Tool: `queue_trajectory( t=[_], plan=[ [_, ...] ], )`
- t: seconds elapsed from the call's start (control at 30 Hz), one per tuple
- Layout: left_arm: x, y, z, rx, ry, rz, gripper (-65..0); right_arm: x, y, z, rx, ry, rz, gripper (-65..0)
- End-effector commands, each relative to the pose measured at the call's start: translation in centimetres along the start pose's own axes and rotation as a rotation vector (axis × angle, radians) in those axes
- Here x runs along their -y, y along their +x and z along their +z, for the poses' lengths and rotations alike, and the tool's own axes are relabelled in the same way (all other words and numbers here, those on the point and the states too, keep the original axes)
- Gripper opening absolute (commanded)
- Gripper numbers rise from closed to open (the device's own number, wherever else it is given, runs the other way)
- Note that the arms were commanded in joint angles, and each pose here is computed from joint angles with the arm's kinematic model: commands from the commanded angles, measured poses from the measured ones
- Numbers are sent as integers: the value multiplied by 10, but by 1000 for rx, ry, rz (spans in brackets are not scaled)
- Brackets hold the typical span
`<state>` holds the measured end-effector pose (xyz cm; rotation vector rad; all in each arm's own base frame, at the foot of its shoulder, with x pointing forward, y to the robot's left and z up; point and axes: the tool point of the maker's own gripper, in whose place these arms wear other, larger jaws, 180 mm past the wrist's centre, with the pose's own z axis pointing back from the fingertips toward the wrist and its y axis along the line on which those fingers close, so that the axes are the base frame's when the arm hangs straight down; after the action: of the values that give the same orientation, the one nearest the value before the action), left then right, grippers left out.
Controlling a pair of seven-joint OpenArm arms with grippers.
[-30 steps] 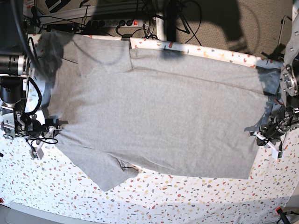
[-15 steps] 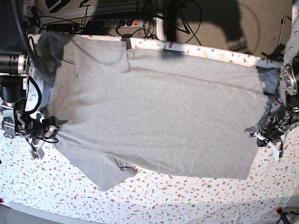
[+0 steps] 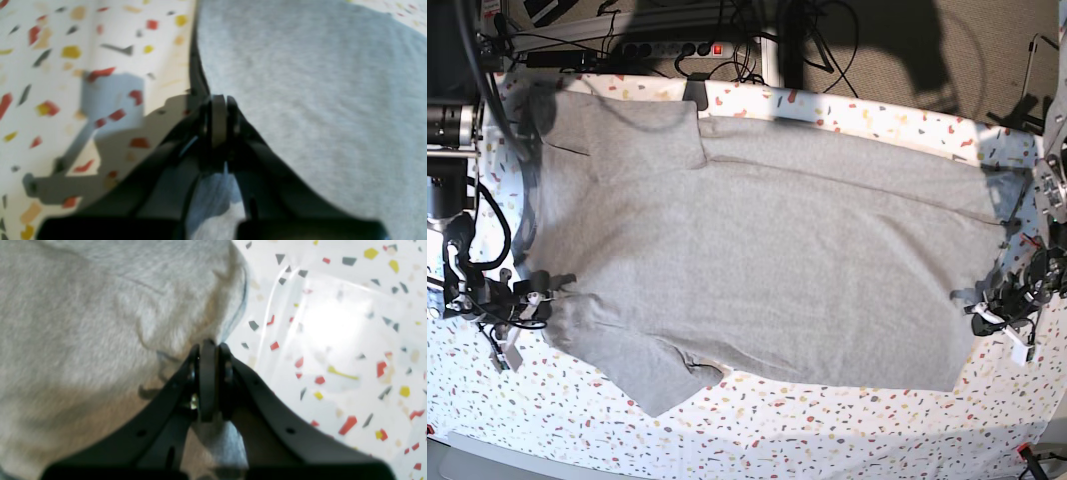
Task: Fold the T-shirt properly
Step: 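Lift the hem and fold it over toward the collar with both grippers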
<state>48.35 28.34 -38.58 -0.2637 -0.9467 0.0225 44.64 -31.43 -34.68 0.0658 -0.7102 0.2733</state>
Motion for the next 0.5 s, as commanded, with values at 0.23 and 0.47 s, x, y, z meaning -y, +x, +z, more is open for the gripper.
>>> queue_trajectory(
  t=[0.23, 0.47],
  plan=[
    [-31, 28, 24, 104, 13, 100, -650, -39, 10, 43, 116, 105, 112, -650],
    [-68, 11, 47, 115, 85, 128, -650, -56, -12, 64, 111, 122, 165, -650]
  ],
)
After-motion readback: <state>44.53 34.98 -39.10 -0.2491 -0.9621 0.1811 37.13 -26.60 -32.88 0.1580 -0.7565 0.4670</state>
